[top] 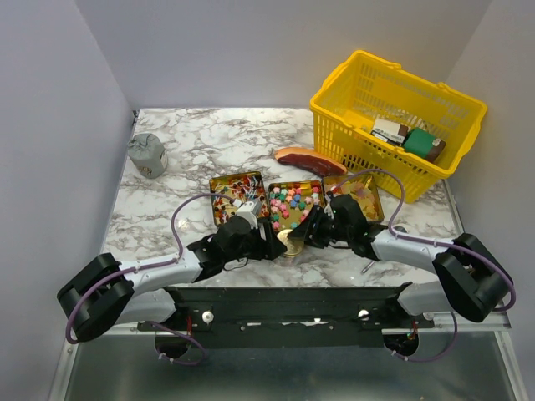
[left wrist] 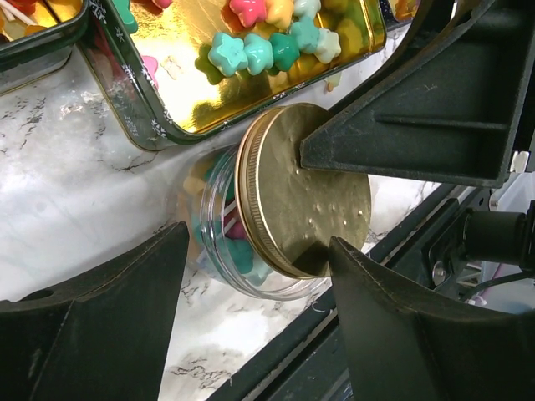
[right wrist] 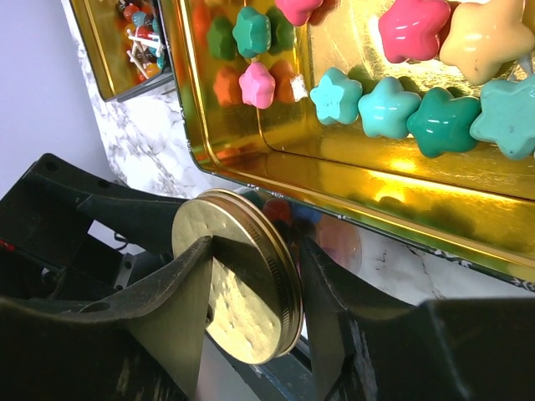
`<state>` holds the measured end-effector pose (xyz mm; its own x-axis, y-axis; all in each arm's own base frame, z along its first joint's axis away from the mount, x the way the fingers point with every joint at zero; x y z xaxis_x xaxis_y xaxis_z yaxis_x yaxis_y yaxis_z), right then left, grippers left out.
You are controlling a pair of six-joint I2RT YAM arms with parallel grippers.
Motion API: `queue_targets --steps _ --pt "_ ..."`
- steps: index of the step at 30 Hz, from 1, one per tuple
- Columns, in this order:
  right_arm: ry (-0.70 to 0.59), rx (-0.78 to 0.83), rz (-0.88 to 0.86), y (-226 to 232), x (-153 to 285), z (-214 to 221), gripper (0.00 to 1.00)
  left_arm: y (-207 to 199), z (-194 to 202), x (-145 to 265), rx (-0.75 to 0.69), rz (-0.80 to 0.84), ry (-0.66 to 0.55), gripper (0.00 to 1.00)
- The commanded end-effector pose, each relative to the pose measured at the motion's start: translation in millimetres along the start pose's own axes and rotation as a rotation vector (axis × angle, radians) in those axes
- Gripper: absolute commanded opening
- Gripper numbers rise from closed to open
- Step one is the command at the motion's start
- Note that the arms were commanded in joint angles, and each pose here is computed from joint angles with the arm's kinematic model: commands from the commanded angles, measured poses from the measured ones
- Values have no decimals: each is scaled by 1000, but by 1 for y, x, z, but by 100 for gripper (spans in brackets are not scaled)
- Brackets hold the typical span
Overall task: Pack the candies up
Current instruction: Close the bottle lid on the packing bottle.
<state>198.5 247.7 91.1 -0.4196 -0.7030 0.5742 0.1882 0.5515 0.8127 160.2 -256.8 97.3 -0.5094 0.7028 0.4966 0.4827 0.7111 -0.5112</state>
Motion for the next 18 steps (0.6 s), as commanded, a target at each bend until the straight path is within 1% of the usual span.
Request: queue_targets --steps 1,6,11,13,14,15,17,18 --pt "46 28 101 -27 -2 15 52 4 3 1 -9 -8 9 78" --pt "67 55 115 -32 -2 24 53 5 7 2 -5 -9 16 76" --pt "53 68 120 -35 2 27 56 8 11 6 2 -24 35 75" --pt "45 67 126 -37 3 27 57 7 7 9 8 -32 28 77" --pt "41 68 124 -36 3 27 57 11 11 12 10 -61 46 80" --pt "37 70 121 -34 5 26 57 9 6 14 13 -62 33 81" --pt "27 74 119 -33 6 26 58 11 10 19 19 -87 62 84" --pt "25 81 110 -31 7 25 59 9 5 21 19 -83 54 84"
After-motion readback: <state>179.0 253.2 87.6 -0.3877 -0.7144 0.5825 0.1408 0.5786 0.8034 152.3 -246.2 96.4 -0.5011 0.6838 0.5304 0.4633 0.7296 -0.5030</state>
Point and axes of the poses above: each gripper's point midway between its finger pads, its own x axis back along the fingers, its own y axis along the line the jaws close on, z = x × y, the point moved 4 cm from there along x, back along the fingers, and after that the axes turned 11 degrees about -x, right-handed, at the moved point
